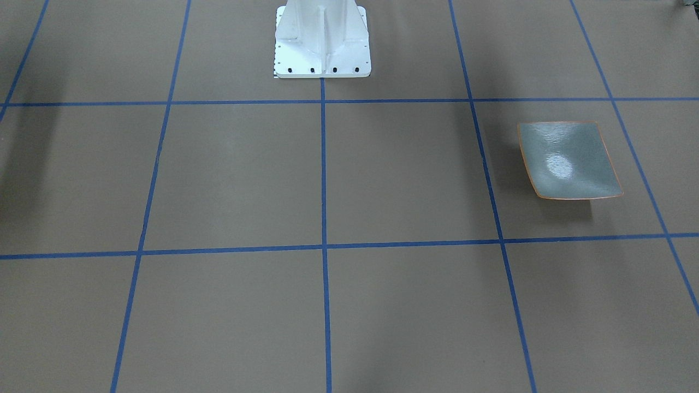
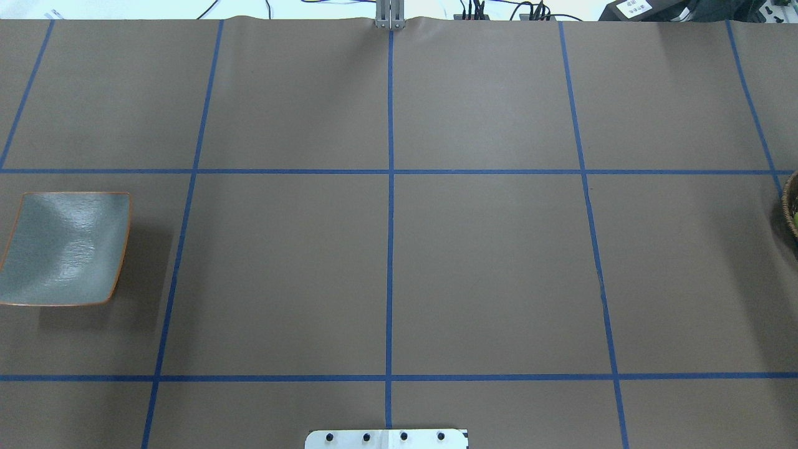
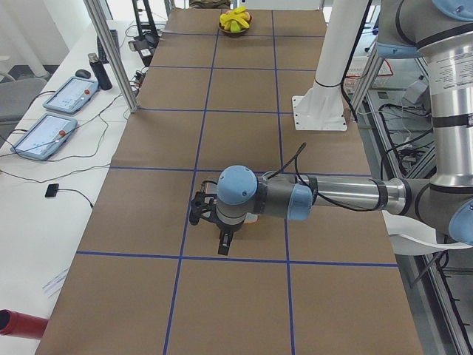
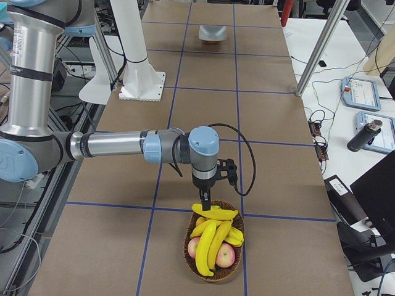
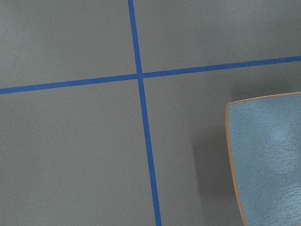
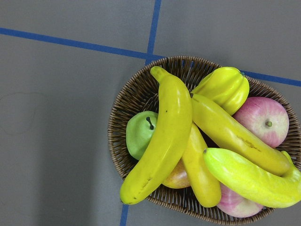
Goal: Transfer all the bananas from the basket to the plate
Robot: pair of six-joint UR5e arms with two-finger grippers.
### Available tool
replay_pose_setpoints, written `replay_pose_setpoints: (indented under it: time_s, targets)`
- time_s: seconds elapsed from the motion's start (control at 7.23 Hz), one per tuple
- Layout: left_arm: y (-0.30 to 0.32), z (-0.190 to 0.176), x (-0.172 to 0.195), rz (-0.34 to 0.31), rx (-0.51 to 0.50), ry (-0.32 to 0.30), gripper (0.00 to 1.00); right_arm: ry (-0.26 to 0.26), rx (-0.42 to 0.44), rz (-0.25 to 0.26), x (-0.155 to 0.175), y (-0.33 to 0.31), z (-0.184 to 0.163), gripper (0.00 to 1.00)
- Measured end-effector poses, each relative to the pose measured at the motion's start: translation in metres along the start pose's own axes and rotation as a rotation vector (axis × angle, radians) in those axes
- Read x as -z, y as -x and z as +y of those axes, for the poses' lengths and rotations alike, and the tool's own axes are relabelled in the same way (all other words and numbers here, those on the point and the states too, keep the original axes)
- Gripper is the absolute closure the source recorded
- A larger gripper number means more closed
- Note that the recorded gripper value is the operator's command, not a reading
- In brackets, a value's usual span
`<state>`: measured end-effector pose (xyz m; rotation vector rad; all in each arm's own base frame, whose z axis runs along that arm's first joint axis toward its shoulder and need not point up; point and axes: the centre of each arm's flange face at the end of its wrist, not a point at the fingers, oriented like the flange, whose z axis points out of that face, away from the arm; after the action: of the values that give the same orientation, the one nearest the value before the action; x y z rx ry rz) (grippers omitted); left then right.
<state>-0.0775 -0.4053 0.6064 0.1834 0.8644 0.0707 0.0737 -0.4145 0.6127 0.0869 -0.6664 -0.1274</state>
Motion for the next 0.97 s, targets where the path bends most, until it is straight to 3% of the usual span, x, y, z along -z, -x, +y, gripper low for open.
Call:
replay_pose_setpoints:
  time_s: [0.28, 0.69, 0.97]
  targets:
    - [-0.006, -0.006, 0.005, -0.001, -0.022, -0.018, 0.00, -0.007, 0.006, 0.001, 0.004, 0.003, -0.001, 0.01]
    - [-0.021, -0.017, 0.018, -0.005, -0.118, -0.107, 0.00, -0.014, 0.009, 0.011, 0.006, 0.004, -0.002, 0.01]
    - [-0.026, -0.026, 0.023, -0.006, -0.145, -0.132, 0.00, -0.068, 0.041, 0.020, 0.014, 0.007, -0.019, 0.01]
